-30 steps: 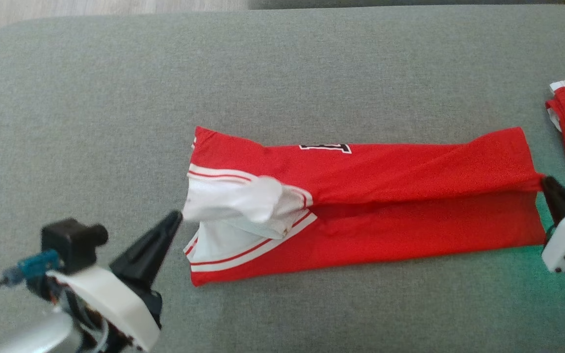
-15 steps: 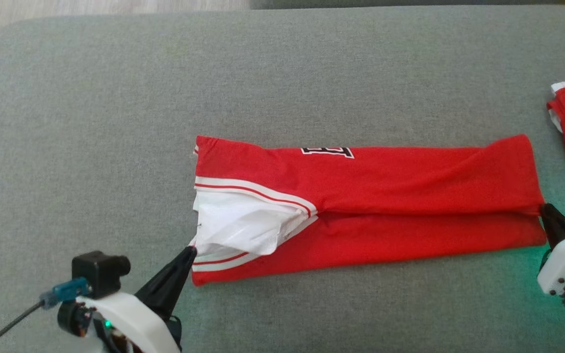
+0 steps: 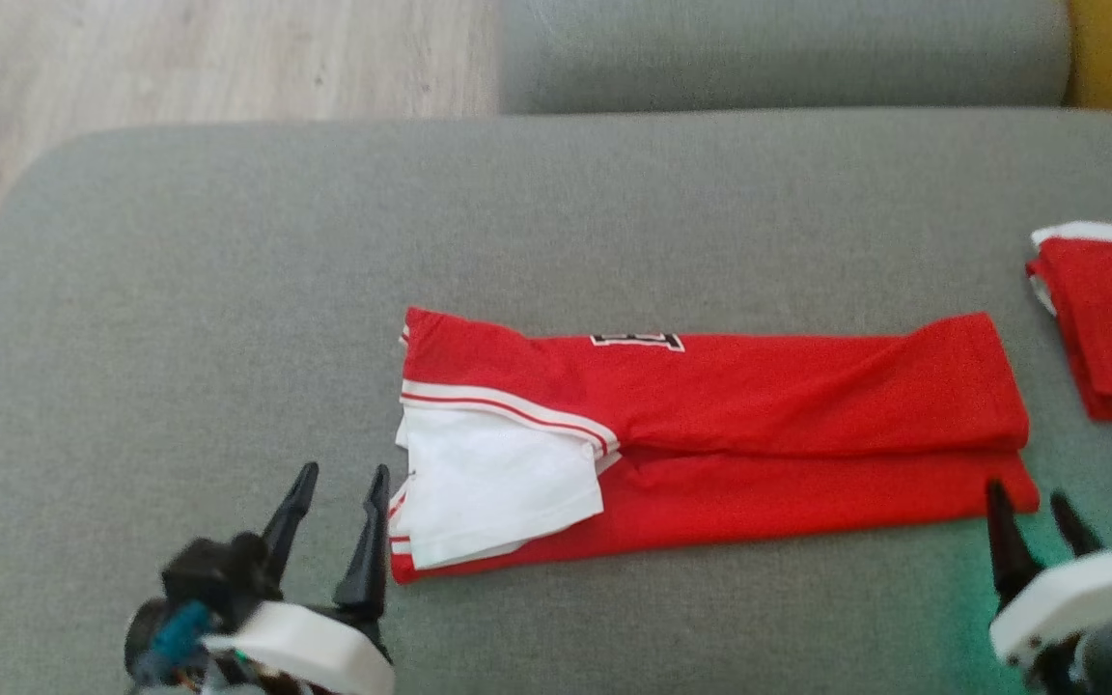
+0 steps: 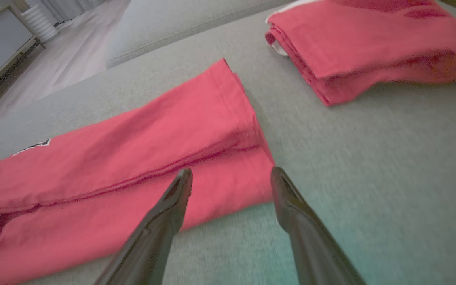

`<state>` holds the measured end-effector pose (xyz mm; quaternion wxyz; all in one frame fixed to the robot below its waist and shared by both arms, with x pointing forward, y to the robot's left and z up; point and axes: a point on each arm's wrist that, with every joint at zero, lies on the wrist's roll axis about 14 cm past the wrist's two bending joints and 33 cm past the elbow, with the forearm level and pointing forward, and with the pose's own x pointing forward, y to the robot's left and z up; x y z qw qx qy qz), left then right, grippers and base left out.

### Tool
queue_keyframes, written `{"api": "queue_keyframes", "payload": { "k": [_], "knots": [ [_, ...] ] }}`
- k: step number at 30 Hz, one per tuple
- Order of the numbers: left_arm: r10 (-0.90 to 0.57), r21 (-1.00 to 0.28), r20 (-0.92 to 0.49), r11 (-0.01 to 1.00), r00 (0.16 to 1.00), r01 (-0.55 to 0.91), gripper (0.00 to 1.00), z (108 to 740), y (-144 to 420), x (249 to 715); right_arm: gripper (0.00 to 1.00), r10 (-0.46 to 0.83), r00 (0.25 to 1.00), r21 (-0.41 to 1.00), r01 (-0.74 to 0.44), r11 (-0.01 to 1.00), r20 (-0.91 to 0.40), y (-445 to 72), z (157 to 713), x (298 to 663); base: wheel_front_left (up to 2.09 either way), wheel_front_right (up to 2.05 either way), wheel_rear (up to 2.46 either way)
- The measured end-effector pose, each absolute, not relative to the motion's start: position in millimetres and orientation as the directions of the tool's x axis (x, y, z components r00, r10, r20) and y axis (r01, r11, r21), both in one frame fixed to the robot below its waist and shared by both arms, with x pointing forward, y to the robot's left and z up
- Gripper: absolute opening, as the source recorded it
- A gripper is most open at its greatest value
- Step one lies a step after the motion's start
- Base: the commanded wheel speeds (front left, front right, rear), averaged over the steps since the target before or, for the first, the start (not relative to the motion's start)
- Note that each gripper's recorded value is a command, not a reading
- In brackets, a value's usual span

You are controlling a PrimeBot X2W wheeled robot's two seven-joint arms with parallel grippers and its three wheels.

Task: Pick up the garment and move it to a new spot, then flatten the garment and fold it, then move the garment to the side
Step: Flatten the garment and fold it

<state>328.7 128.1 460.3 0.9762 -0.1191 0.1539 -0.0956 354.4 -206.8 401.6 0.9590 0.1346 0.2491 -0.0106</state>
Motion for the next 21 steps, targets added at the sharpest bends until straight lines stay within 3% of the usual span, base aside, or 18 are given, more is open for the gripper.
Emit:
{"api": "queue_keyframes", "payload": {
  "k": [7,15,21],
  "knots": [
    [-0.115,-0.164,-0.160,0.982,0.980,0.088,1.00,473.4,124.4,302.5,1.00,-0.006,0.872,0.267,0.156,0.951,-0.489,-216.2,394.6,341.7,0.00,0.00,0.00],
    [-0.070,-0.128,-0.097,0.990,0.993,0.058,1.00,478.5,116.9,285.2,1.00,-0.073,0.880,0.253,0.213,0.944,-0.469,-229.1,404.6,392.2,0.00,0.00,0.00],
    [-0.053,-0.129,-0.101,0.991,0.993,0.039,1.00,474.0,118.7,287.5,1.00,-0.065,0.801,0.244,0.257,0.935,-0.595,-222.7,371.7,401.5,0.00,0.00,0.00]
  ]
}}
